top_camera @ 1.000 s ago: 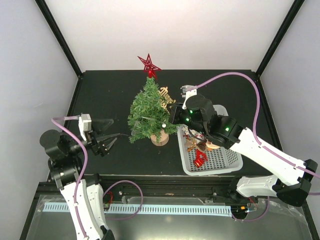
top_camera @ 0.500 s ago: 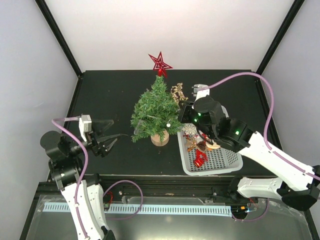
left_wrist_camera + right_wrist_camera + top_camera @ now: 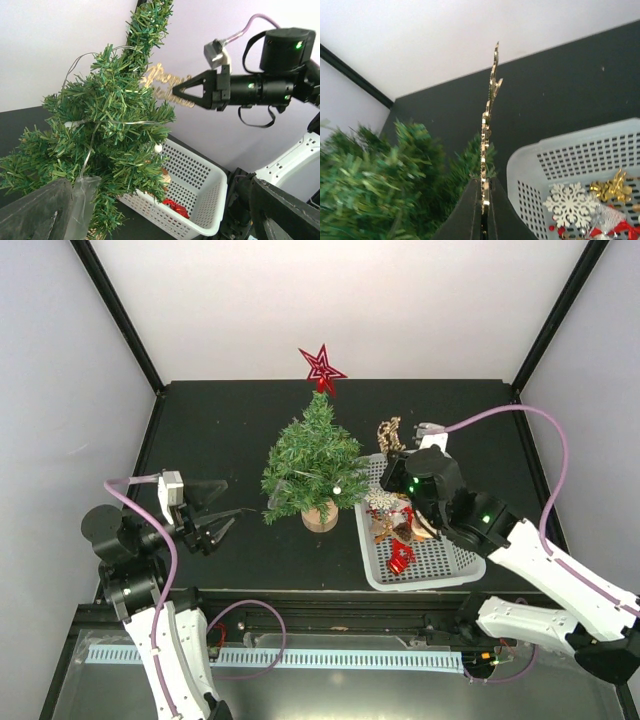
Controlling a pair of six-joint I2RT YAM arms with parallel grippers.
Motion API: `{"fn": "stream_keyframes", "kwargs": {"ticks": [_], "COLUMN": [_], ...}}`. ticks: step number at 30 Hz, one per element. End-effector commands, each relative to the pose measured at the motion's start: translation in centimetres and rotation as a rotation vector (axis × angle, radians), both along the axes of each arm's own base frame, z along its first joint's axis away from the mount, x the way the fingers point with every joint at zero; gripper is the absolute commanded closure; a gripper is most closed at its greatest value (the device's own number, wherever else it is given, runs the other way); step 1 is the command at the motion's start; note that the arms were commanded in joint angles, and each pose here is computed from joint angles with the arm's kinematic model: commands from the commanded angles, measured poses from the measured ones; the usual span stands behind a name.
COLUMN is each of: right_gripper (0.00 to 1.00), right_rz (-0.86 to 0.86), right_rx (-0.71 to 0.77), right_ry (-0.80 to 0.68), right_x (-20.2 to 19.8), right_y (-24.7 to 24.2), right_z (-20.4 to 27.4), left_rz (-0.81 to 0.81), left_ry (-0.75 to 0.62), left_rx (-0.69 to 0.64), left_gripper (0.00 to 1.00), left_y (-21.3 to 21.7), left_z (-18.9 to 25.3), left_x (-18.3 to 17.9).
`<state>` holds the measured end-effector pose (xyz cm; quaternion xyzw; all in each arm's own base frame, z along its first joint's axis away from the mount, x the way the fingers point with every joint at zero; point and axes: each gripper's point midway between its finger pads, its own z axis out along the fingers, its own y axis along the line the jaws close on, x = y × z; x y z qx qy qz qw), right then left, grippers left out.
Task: Decorate the small christmas tree
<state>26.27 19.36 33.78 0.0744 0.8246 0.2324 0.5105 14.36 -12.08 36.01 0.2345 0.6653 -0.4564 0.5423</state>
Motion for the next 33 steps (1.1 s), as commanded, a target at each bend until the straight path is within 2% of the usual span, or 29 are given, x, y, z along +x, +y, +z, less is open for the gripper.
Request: {"fn": "stream_keyframes", "kwargs": {"ticks": [1,11,23,33], "right_gripper": [0.99,0.99,0.99,0.99], "right_rz": [0.052,0.13,0.101,0.178], "right_rx": [0.083,0.172,0.169,0.196], "right_ry": [0.043,0.099,0.022,0.072], "right_x": [-0.1,-0.7,-0.6,-1.2], "right_y": [1.5,3.6,2.3,4.5], "right_z": [-1.9,-4.9,-3.0,-4.5], "left_rz": [-0.011,-0.003,0.002,0.001], "left_ry": [-0.017,-0.015,-0.013,-0.011], "left_rx": [0.009,0.007,0.006,0.005], "left_gripper": [0.05,0.04,0.04,0.03], "left_y": [-0.2,-0.1,0.0,0.0], "left_z": [0.2,0.0,-0.1,-0.2], "left_x": [-0.5,-0.4,-0.3,-0.3]}}
